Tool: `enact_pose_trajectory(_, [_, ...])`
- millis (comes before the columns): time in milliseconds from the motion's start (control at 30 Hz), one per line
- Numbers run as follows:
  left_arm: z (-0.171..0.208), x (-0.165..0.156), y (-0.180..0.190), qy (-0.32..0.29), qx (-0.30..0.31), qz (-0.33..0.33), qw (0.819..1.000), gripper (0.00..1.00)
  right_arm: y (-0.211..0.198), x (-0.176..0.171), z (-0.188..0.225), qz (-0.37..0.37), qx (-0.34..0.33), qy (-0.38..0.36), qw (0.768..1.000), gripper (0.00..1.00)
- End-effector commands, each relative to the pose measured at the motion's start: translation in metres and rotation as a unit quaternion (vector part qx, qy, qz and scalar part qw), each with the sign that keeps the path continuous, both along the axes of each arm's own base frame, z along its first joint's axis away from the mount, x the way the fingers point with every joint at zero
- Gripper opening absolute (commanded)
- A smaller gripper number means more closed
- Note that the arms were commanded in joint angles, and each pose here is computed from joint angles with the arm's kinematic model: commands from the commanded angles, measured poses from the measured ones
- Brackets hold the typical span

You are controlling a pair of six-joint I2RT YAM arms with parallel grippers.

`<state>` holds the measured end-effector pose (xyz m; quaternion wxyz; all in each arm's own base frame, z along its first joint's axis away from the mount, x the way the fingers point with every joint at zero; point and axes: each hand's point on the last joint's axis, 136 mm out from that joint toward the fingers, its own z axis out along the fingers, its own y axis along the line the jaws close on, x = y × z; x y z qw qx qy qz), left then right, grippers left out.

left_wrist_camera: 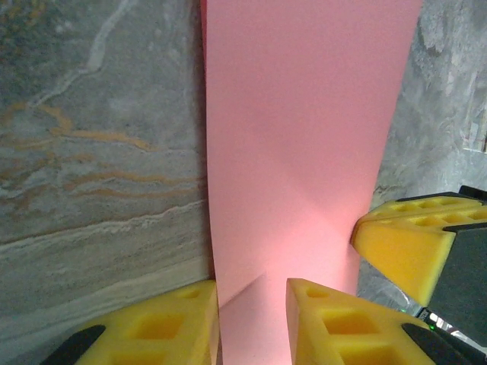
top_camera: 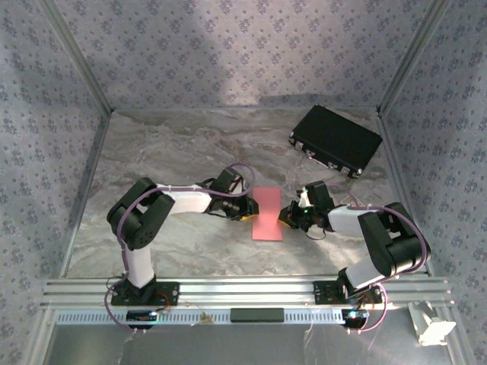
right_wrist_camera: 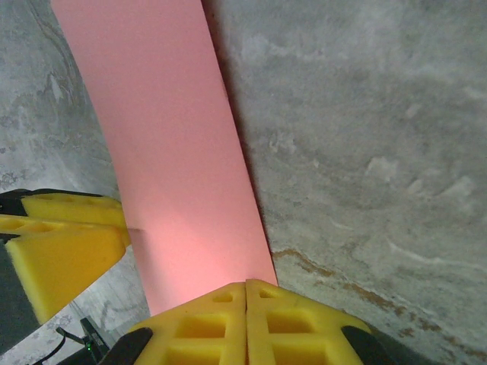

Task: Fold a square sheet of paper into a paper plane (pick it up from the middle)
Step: Third fold the triangle at the center of the table.

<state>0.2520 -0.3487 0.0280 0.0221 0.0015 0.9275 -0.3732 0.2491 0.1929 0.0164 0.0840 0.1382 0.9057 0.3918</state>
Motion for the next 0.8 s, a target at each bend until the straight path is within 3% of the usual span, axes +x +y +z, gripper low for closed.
enact_pose_trajectory(0, [0.001, -0.007, -0.010, 0.006, -0.012, -0.025, 1.000, 0.29, -0.017, -0.020, -0.027, -0.014, -0.051, 0.048, 0.997, 0.08])
enact_pose_trajectory(300, [0.010, -0.003, -0.009, -0.007, -0.017, -0.015, 1.000, 0.27, -0.017, -0.019, -0.025, -0.014, -0.050, 0.046, 0.998, 0.08])
enact_pose_trajectory(767, [0.019, 0.001, 0.003, -0.011, -0.021, 0.005, 1.000, 0.06, -0.011, -0.008, 0.005, 0.007, -0.049, -0.012, 0.999, 0.16])
